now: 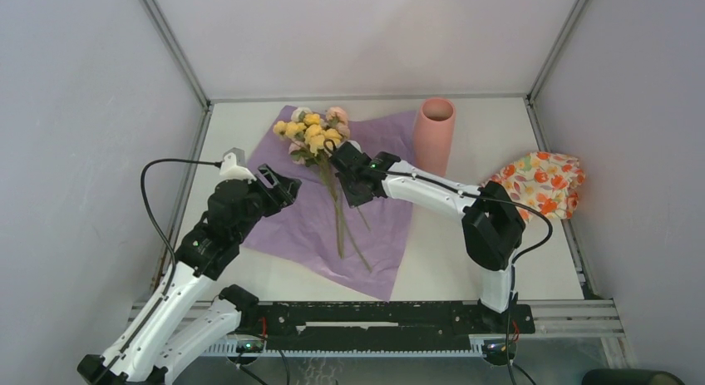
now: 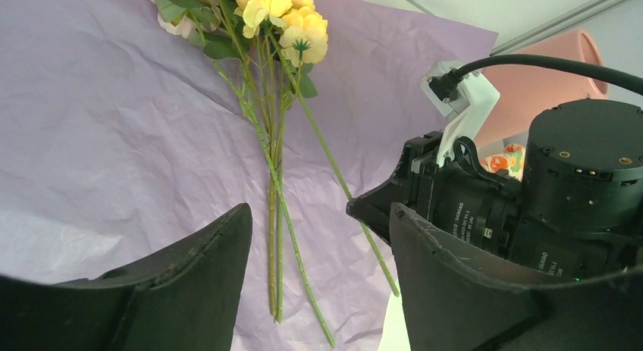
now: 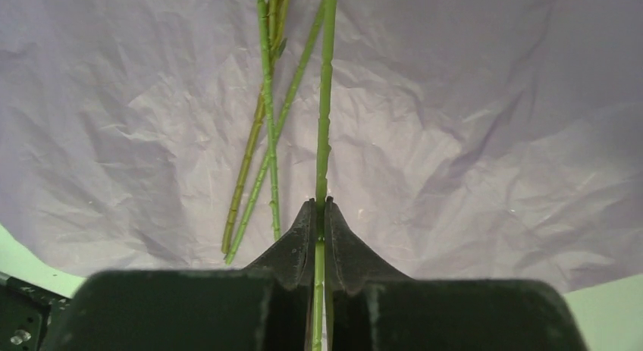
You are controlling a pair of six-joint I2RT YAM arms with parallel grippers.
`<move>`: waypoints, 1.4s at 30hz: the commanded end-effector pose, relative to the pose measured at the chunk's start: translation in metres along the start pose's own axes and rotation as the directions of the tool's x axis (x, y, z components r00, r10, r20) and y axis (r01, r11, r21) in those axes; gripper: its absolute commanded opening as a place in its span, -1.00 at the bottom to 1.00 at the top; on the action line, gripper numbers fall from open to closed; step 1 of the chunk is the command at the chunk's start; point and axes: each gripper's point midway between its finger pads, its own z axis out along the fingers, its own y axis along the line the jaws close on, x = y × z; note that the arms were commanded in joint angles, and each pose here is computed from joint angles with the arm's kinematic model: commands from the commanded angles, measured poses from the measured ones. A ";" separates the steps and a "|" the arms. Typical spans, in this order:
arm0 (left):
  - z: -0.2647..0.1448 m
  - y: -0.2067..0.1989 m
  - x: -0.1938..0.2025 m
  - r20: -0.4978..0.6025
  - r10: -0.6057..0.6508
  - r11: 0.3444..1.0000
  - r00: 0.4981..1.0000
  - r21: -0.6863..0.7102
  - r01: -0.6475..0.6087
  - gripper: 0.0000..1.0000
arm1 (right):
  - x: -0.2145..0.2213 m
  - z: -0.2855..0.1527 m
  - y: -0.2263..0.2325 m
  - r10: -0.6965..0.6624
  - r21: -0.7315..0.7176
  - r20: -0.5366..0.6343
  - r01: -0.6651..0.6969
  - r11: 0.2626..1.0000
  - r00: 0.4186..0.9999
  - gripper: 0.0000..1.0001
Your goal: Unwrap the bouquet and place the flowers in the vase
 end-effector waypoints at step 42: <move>-0.008 0.025 -0.015 0.067 0.082 0.991 0.994 -0.113 -0.074 0.46 | 0.074 0.065 0.042 -0.144 -0.062 -0.183 0.135 0.989 0.972 -0.78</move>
